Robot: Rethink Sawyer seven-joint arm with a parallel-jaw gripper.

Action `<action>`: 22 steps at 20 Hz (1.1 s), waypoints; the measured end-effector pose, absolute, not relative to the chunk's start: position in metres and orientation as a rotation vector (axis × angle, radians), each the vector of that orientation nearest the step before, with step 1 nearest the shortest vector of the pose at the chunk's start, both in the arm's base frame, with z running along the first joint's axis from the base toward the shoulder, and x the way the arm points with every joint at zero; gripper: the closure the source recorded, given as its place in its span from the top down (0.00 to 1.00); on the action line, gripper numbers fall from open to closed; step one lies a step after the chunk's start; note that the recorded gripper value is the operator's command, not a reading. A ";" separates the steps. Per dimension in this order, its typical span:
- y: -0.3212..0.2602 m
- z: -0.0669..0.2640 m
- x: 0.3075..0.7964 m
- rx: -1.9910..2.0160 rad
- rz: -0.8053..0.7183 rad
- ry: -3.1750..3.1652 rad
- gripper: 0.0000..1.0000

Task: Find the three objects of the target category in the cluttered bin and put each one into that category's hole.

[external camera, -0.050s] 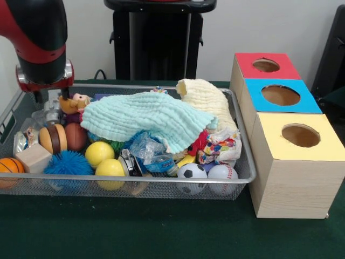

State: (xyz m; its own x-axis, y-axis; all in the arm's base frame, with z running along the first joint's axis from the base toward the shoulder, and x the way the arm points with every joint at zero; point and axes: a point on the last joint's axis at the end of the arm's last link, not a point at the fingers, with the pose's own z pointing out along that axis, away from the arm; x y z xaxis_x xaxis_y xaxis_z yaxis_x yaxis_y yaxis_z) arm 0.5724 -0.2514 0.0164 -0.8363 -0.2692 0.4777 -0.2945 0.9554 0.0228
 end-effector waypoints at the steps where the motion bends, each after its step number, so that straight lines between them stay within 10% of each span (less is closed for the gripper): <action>1: -0.255 0.015 0.570 0.389 0.061 -2.615 1.00; 22: -0.260 0.004 0.567 0.365 0.020 -2.649 1.00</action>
